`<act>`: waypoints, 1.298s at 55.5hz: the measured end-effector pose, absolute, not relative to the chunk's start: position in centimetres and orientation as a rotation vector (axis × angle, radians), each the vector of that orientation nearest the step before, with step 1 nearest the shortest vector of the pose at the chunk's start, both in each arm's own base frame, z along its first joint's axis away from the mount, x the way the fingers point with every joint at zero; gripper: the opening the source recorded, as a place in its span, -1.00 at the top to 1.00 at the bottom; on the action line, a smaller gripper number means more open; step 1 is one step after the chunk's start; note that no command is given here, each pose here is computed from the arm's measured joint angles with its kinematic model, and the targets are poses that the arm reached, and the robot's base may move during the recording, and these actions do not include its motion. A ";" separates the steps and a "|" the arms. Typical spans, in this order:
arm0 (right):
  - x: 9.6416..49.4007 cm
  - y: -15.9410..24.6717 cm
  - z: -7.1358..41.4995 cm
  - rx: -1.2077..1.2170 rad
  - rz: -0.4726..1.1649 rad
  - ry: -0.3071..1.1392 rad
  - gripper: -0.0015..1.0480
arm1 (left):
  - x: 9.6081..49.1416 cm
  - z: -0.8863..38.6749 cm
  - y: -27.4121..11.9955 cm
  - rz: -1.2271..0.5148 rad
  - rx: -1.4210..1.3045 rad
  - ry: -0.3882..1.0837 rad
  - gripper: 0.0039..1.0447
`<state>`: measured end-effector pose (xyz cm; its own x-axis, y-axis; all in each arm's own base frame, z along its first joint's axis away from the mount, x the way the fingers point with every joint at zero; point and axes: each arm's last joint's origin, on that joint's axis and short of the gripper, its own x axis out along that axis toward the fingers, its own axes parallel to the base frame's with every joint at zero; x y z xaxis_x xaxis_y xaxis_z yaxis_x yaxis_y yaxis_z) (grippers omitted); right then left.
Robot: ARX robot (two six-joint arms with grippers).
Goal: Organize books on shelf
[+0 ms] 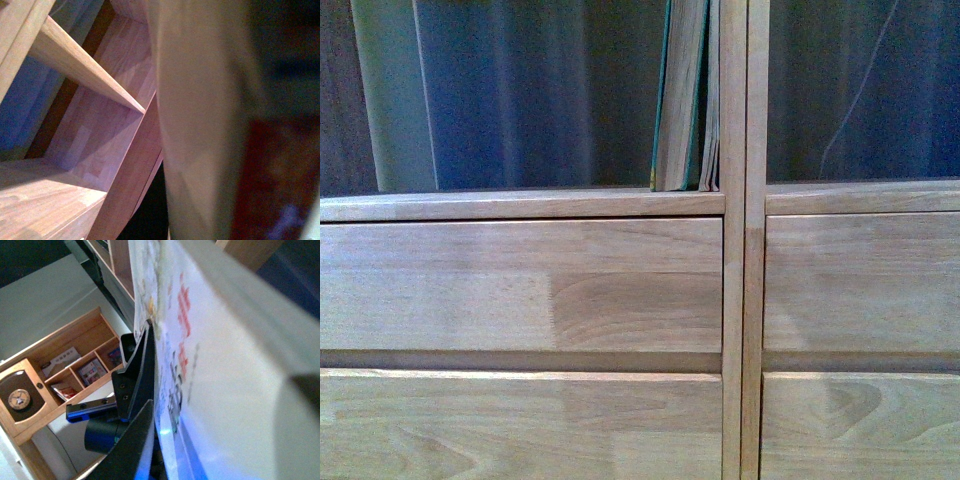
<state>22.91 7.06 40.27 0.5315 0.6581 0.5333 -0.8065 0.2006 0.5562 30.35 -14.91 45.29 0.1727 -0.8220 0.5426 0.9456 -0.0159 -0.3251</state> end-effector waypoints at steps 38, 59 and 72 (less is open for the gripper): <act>22.3 -3.5 40.8 0.417 0.155 -0.329 -0.87 | 35.8 40.6 -6.3 -0.753 -0.295 -0.250 0.88; 20.5 -3.4 41.9 -0.113 0.004 -0.360 -0.87 | 38.2 40.0 -8.7 -0.654 0.005 -0.321 0.88; 20.5 -3.4 41.8 -0.161 -0.005 -0.357 -0.87 | 41.1 40.9 -9.3 -0.582 0.041 -0.336 0.88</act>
<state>20.52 -3.42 41.82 0.9369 0.0238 0.3487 0.0331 0.9871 -0.1564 41.06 -9.28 40.86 0.7824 -0.5458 0.2998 0.5327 0.8360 0.1317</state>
